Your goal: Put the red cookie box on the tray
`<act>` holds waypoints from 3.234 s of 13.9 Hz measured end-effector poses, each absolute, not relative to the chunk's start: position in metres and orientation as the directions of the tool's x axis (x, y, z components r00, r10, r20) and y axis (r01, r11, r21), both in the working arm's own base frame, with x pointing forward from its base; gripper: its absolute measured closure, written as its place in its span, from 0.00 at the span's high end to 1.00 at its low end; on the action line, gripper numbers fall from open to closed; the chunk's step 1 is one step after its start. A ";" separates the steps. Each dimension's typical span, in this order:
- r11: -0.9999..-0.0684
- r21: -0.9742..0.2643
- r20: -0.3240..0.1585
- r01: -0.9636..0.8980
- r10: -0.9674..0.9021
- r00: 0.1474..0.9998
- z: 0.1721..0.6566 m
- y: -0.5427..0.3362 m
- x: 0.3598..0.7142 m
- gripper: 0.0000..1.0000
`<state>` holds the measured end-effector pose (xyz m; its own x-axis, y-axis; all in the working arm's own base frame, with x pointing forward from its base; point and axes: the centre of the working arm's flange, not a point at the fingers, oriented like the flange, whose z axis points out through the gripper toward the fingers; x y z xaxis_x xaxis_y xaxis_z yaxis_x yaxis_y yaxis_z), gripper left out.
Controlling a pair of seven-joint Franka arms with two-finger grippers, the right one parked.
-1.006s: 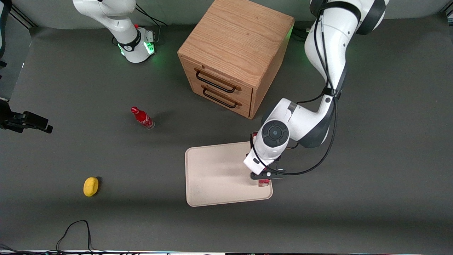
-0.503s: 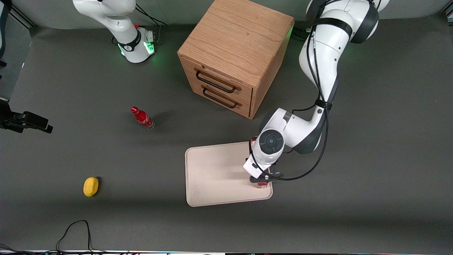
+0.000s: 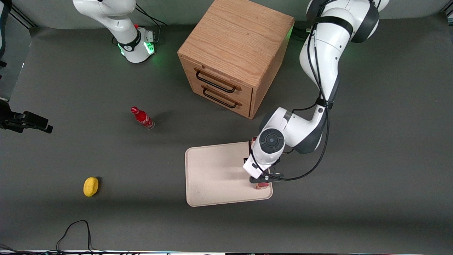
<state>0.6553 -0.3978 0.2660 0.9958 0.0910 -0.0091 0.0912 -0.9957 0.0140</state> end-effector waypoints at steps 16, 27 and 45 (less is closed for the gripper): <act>-0.997 -0.038 -0.064 0.063 0.066 0.996 0.609 -0.153 0.591 1.00; -1.000 -0.012 -0.056 0.022 0.023 0.998 0.582 -0.022 0.592 1.00; -0.999 0.030 -0.065 0.030 0.028 0.997 0.580 -0.019 0.592 1.00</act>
